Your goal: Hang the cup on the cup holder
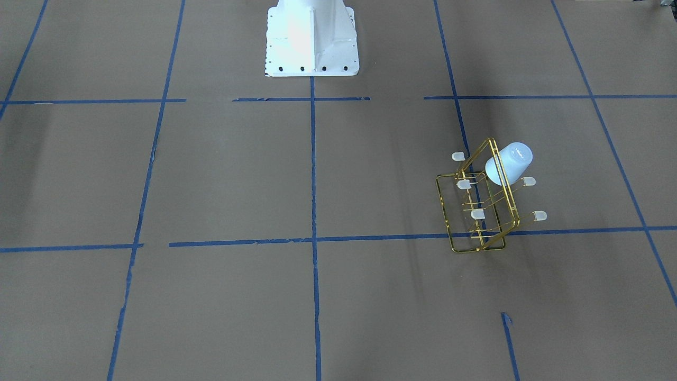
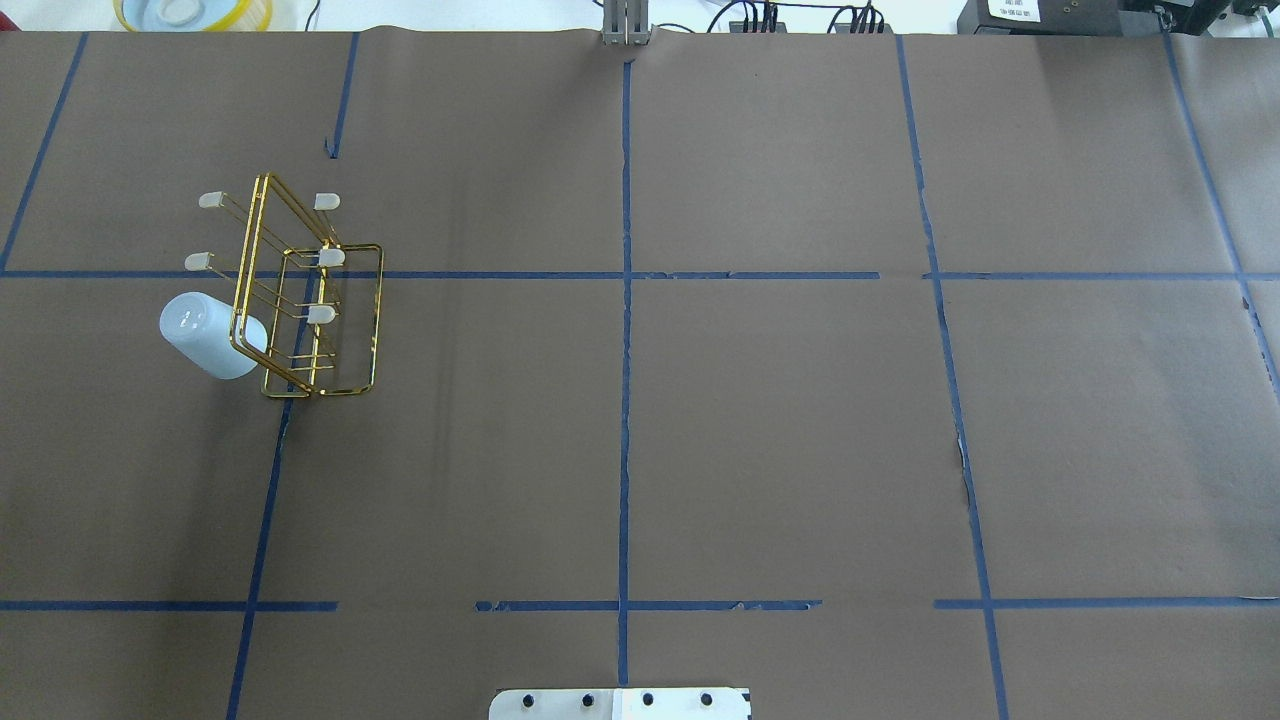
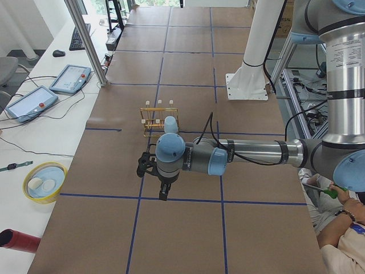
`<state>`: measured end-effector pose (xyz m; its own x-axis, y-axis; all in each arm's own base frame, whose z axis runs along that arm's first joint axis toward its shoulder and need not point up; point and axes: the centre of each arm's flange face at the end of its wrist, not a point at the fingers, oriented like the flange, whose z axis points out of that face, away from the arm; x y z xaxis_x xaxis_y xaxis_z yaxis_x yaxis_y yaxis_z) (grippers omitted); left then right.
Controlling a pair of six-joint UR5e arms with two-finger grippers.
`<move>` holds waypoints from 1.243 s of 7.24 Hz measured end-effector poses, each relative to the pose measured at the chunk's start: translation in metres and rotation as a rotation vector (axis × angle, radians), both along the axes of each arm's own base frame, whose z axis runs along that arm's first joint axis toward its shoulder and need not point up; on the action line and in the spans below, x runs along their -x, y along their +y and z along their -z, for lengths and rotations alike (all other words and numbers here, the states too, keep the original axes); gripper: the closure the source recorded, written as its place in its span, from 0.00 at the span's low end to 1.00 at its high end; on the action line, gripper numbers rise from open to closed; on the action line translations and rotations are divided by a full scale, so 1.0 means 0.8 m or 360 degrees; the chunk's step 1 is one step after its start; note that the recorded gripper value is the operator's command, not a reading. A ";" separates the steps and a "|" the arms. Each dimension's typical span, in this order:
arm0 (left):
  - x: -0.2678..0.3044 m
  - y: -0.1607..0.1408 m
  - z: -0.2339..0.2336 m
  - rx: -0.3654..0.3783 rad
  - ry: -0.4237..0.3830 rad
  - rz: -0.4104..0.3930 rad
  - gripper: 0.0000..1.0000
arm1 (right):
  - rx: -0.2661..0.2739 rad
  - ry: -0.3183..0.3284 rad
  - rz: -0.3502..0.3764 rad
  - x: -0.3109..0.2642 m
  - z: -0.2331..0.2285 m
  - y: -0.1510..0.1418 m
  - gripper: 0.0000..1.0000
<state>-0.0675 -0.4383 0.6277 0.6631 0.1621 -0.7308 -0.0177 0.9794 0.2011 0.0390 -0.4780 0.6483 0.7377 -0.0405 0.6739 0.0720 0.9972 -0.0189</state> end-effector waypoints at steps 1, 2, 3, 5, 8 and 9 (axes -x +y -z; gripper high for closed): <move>0.000 -0.003 0.003 -0.0004 -0.0002 0.0001 0.00 | 0.0000 0.0000 0.0000 0.000 0.000 0.000 0.00; 0.000 -0.007 0.006 -0.0008 -0.0004 0.0001 0.00 | -0.0001 0.0000 0.0000 0.000 0.000 0.000 0.00; 0.000 -0.008 0.007 -0.0008 -0.0005 -0.0002 0.00 | -0.0001 0.0000 0.0000 0.000 0.000 0.000 0.00; -0.002 -0.008 0.005 0.0040 -0.0006 -0.0008 0.00 | -0.0002 0.0000 0.0000 0.000 0.001 -0.001 0.00; 0.002 -0.004 0.003 0.0090 -0.0013 -0.0053 0.00 | -0.0001 0.0000 0.0000 0.000 0.000 0.000 0.00; 0.003 -0.004 0.002 0.0084 -0.0015 -0.0062 0.00 | -0.0002 0.0000 0.0000 0.000 0.001 -0.001 0.00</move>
<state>-0.0701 -0.4413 0.6259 0.6637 0.1491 -0.7329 -0.0576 0.9872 0.1486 0.0390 -0.4785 0.6477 0.7377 -0.0413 0.6739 0.0720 0.9973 -0.0177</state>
